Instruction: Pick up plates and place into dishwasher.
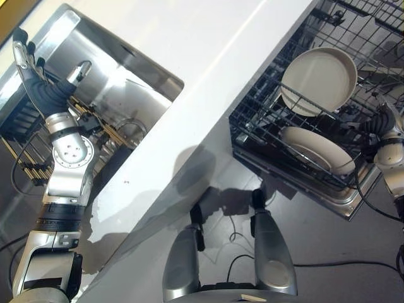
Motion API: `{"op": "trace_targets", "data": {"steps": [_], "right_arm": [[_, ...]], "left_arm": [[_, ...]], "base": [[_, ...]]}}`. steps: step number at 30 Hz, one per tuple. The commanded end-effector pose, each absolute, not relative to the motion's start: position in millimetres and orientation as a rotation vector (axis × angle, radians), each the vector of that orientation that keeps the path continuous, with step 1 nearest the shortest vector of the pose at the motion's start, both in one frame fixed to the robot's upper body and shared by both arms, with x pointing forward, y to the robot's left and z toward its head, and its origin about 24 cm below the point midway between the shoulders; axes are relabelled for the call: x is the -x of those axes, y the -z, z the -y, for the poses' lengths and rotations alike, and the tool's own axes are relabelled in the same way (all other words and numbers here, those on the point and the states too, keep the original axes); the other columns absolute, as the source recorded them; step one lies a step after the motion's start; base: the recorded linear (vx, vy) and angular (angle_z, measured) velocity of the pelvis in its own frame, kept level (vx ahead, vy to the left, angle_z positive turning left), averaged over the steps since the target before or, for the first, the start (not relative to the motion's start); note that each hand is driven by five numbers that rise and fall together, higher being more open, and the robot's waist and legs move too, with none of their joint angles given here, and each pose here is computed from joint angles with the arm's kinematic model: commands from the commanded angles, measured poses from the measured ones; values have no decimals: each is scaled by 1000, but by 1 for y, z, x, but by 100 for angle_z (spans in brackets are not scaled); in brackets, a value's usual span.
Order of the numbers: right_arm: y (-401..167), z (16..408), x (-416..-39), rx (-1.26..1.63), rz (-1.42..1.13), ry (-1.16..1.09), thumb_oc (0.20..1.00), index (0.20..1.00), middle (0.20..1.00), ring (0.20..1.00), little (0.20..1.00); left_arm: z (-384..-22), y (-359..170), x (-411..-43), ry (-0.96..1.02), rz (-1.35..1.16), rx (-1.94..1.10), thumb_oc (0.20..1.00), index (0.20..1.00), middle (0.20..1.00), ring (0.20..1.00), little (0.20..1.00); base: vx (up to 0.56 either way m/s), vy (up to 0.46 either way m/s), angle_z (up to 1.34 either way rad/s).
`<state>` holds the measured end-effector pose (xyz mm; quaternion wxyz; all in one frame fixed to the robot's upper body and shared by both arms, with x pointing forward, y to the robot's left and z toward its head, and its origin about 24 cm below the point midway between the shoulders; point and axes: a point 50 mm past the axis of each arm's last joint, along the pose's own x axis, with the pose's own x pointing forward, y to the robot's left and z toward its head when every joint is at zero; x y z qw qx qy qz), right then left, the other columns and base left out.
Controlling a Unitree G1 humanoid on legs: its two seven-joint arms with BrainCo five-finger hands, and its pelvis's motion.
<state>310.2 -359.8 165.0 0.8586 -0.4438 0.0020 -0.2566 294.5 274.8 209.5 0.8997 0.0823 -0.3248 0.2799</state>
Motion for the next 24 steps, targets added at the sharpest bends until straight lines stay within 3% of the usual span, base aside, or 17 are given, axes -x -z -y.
{"op": "trace_targets", "data": {"steps": [1, 18, 24], "right_arm": [[-176, 352, -305, 884, 132, 607, 1000, 1000, 1000, 1000, 1000], [-173, 344, -275, 584, 387, 851, 1000, 1000, 1000, 1000, 1000], [-168, 342, -281, 549, 372, 789, 1000, 1000, 1000, 1000, 1000]], "left_arm": [[-284, -210, -283, -626, 738, -162, 1000, 1000, 1000, 1000, 1000], [-274, -148, -270, -668, 608, -53, 1000, 1000, 1000, 1000, 1000], [-270, -147, -272, -662, 614, -7, 1000, 1000, 1000, 1000, 1000]], "base": [[-11, 98, -12], [9, 176, -18], [47, 122, -27]]}}
